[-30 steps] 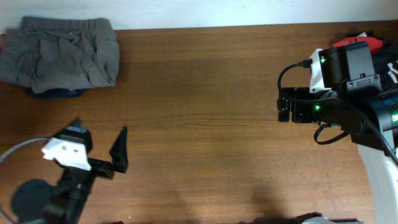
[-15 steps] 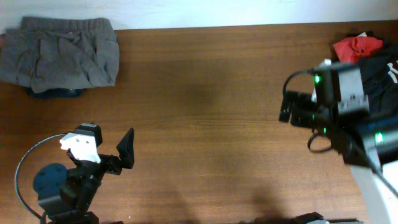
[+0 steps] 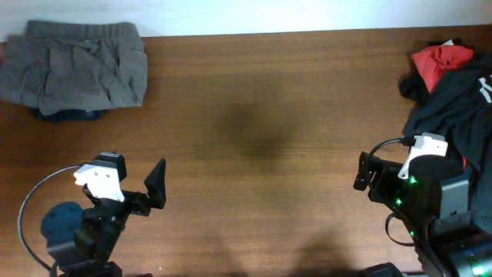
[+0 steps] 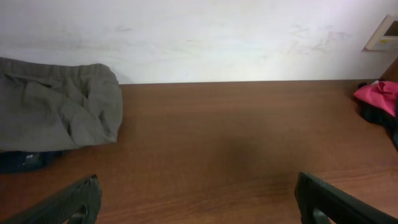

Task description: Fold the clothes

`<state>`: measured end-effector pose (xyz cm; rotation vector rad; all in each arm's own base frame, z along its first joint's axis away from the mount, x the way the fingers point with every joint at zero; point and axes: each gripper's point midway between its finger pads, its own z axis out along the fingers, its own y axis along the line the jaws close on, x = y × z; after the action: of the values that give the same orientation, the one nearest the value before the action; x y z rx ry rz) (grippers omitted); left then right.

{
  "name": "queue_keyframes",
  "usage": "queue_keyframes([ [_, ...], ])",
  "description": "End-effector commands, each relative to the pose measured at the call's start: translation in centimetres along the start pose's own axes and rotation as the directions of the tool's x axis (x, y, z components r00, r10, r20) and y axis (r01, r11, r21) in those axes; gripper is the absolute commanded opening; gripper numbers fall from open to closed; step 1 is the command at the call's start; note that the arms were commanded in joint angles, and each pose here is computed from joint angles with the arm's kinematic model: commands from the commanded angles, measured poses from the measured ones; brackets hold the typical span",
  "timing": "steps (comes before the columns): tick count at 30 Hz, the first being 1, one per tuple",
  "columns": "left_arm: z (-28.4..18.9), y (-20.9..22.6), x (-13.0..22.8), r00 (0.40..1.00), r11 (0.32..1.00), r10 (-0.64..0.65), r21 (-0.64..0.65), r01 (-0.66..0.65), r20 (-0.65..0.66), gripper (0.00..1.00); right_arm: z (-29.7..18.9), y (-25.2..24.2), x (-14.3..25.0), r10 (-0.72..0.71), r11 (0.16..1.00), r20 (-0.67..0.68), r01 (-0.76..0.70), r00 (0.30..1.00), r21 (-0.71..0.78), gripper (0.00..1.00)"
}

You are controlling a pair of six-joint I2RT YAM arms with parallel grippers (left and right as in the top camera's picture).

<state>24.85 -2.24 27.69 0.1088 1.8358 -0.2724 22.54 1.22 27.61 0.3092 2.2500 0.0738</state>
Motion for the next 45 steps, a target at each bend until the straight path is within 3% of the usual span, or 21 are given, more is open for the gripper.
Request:
queue_keyframes([
  [1,0.0,0.0,0.1,1.0,1.0,-0.012,-0.001,0.012,0.0,0.99,0.3,-0.2,0.0,0.007,1.0,-0.002,-0.007,1.0,0.019,0.99],
  [26,0.0,0.0,0.1,1.0,1.0,-0.012,-0.001,0.012,-0.001,0.99,4.4,0.2,1.2,-0.023,0.996,-0.142,0.035,0.99,0.08,0.98],
  [33,0.0,0.0,0.1,1.0,1.0,-0.013,-0.001,0.013,-0.001,0.99,2.7,-1.5,-0.1,0.039,0.996,-0.002,-0.039,0.999,0.081,0.99],
  [41,0.0,0.0,0.1,1.0,1.0,-0.013,-0.001,0.013,-0.001,0.99,3.5,-6.0,3.4,0.144,0.98,0.198,-0.167,0.97,0.109,0.99],
  [45,0.0,0.0,0.1,1.0,1.0,-0.013,-0.001,0.013,-0.001,0.99,5.0,-5.3,4.3,0.045,0.998,0.328,-0.055,0.944,0.021,0.99],
])
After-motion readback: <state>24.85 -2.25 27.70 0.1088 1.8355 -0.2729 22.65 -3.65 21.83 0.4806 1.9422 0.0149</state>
